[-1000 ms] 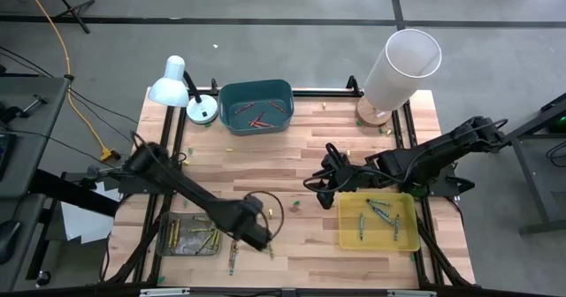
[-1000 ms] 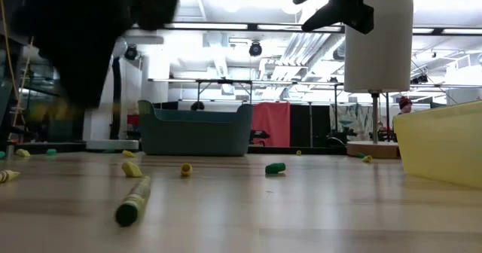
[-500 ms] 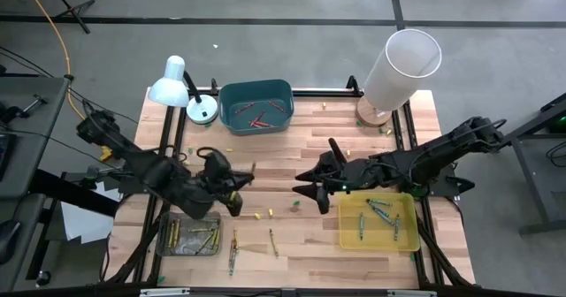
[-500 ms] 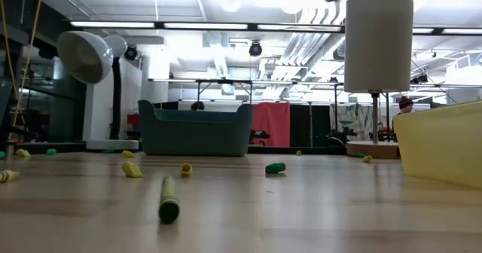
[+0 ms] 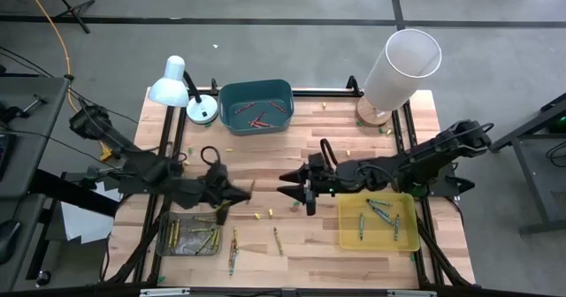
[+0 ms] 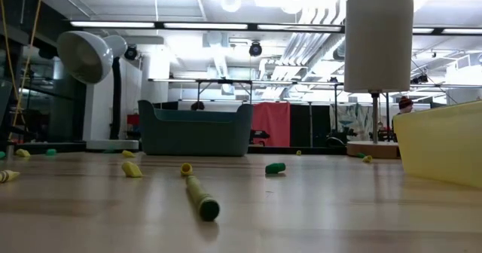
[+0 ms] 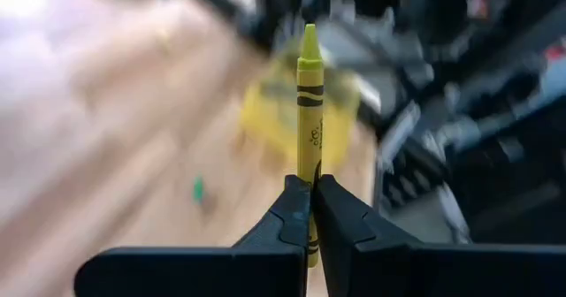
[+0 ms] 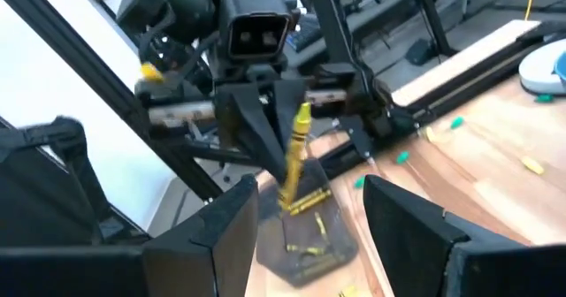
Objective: Sort crayons
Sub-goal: Put the middle yellow crayon into the gray bin, then put the right yellow crayon into the gray bin
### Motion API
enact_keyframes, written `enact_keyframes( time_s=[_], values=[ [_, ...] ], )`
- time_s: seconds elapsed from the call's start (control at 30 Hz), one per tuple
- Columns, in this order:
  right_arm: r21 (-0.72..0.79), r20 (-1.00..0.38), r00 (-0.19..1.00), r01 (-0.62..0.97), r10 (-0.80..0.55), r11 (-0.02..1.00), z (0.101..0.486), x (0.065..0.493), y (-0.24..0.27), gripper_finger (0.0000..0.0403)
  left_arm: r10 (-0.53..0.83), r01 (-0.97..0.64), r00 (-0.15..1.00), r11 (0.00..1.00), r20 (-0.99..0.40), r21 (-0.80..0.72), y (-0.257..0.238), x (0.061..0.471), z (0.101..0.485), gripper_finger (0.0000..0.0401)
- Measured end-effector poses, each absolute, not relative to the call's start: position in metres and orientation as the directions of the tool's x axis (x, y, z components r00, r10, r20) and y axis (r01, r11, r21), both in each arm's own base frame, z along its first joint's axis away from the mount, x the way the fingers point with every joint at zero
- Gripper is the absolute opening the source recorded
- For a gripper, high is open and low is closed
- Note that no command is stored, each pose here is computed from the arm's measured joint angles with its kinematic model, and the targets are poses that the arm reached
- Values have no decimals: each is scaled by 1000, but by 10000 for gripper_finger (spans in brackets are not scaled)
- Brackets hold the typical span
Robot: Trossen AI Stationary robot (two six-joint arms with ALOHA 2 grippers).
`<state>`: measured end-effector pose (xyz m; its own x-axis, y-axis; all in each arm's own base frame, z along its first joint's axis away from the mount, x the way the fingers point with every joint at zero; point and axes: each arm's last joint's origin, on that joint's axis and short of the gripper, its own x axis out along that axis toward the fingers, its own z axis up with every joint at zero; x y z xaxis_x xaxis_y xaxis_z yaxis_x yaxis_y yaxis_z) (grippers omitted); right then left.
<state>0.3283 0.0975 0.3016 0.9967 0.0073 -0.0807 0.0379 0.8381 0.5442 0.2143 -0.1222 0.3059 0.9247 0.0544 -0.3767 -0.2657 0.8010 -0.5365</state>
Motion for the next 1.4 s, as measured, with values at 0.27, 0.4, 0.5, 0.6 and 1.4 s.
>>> enact_keyframes(
  time_s=[0.27, 0.4, 0.5, 0.6, 1.4],
  values=[
    [517, -165, 986, 77, 11, 852, 293, 326, 99, 200, -273, -271, 711, 745, -649, -610, -156, 151, 295, 0],
    [505, -198, 980, 95, 8, 858, 290, 326, 99, 200, -297, -395, 460, 776, -837, -492, -181, 124, 278, 0],
    [499, -207, 978, 111, -7, 859, 289, 326, 97, 200, -239, -466, 248, 820, -939, -332, -197, 104, 259, 0],
    [495, -212, 977, 127, -23, 860, 288, 327, 94, 200, -165, -479, 120, 854, -979, -202, -210, 94, 240, 0],
    [510, -216, 976, 89, 27, 856, 289, 329, 88, 200, -181, -439, 113, 873, -977, -212, -193, 120, 243, 167]
  ],
)
